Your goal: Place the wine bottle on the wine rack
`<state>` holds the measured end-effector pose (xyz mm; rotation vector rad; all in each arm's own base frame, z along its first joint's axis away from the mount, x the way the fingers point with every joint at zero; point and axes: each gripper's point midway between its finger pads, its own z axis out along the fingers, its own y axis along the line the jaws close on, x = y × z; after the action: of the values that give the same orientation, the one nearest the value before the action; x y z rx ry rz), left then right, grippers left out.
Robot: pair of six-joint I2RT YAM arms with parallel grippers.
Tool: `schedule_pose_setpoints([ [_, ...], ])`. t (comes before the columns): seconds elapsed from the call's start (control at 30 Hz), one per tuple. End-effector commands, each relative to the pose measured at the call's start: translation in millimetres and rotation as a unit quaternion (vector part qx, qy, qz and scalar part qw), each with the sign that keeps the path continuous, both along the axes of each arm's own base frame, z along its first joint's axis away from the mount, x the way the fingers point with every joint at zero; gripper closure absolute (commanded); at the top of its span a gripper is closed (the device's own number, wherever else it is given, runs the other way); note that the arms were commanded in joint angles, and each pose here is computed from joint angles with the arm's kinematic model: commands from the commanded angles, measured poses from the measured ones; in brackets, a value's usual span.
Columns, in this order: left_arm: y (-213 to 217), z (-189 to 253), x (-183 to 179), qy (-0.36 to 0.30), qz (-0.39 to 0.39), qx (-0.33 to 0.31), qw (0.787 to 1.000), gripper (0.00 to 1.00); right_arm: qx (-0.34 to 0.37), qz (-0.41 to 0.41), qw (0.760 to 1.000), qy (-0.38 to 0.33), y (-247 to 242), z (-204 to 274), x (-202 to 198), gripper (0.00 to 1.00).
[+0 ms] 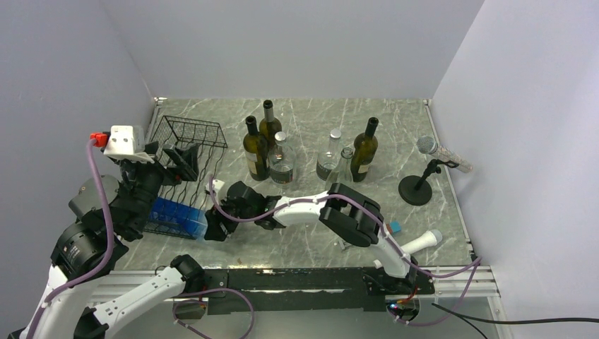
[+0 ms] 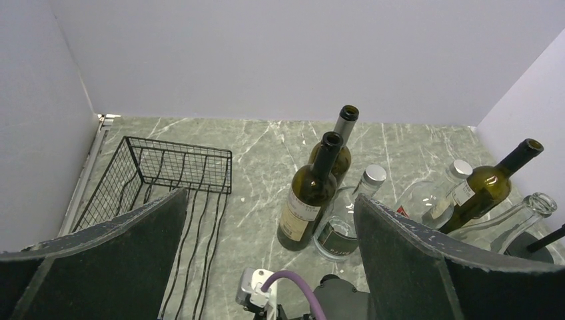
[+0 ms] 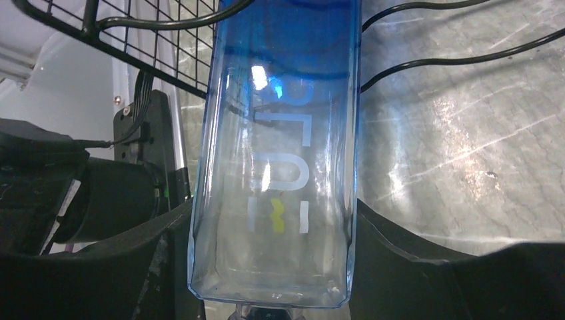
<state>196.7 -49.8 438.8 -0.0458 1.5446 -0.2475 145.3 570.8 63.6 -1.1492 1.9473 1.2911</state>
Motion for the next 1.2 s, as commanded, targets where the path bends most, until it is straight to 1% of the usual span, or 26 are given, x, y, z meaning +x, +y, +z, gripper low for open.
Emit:
schedule_pose_setpoints([
  [0.0, 4, 11, -4, -0.010, 0.001, -0.012, 1.000, 0.01, 0.175, 0.035, 0.981, -0.070, 48, 119, -3, 1.00],
  [0.13, 5, 10, -6, -0.010, 0.000, -0.013, 1.000, 0.01, 0.161, 0.036, 0.984, -0.069, 52, 112, -4, 1.00],
  [0.17, 6, 10, -7, -0.010, 0.000, -0.013, 1.000, 0.01, 0.155, 0.037, 0.985, -0.067, 52, 108, -5, 0.98],
  [0.27, 7, 9, -8, -0.010, 0.001, -0.013, 1.000, 0.01, 0.132, 0.023, 0.989, -0.068, 53, 95, 0, 0.81],
  [0.3, 7, 9, -8, -0.011, 0.000, -0.012, 1.000, 0.01, 0.122, 0.018, 0.990, -0.066, 53, 89, 2, 0.78],
  [0.43, 10, 9, -10, -0.015, 0.001, -0.014, 1.000, 0.01, 0.095, 0.012, 0.994, -0.062, 54, 73, 4, 0.71],
  [0.57, 10, 8, -11, -0.017, 0.002, -0.014, 1.000, 0.01, 0.089, 0.007, 0.994, -0.064, 55, 68, 5, 0.55],
  [0.7, 12, 7, -12, -0.015, 0.003, -0.011, 1.000, 0.01, 0.082, -0.009, 0.994, -0.075, 53, 64, 9, 0.35],
  [0.73, 12, 8, -12, -0.016, 0.003, -0.013, 1.000, 0.01, 0.080, -0.016, 0.994, -0.076, 51, 63, 11, 0.33],
  [0.8, 13, 8, -13, -0.017, 0.004, -0.012, 1.000, 0.01, 0.072, -0.035, 0.994, -0.080, 47, 59, 17, 0.30],
  [0.9, 16, 10, -15, -0.020, 0.005, -0.013, 1.000, 0.01, 0.055, -0.060, 0.993, -0.088, 41, 52, 24, 0.21],
  [0.97, 18, 12, -17, -0.024, 0.006, -0.015, 1.000, 0.01, 0.057, -0.064, 0.992, -0.094, 37, 53, 26, 0.16],
  [1.17, 18, 16, -17, -0.028, 0.006, -0.016, 0.999, 0.01, 0.064, -0.065, 0.991, -0.101, 32, 65, 22, 0.12],
])
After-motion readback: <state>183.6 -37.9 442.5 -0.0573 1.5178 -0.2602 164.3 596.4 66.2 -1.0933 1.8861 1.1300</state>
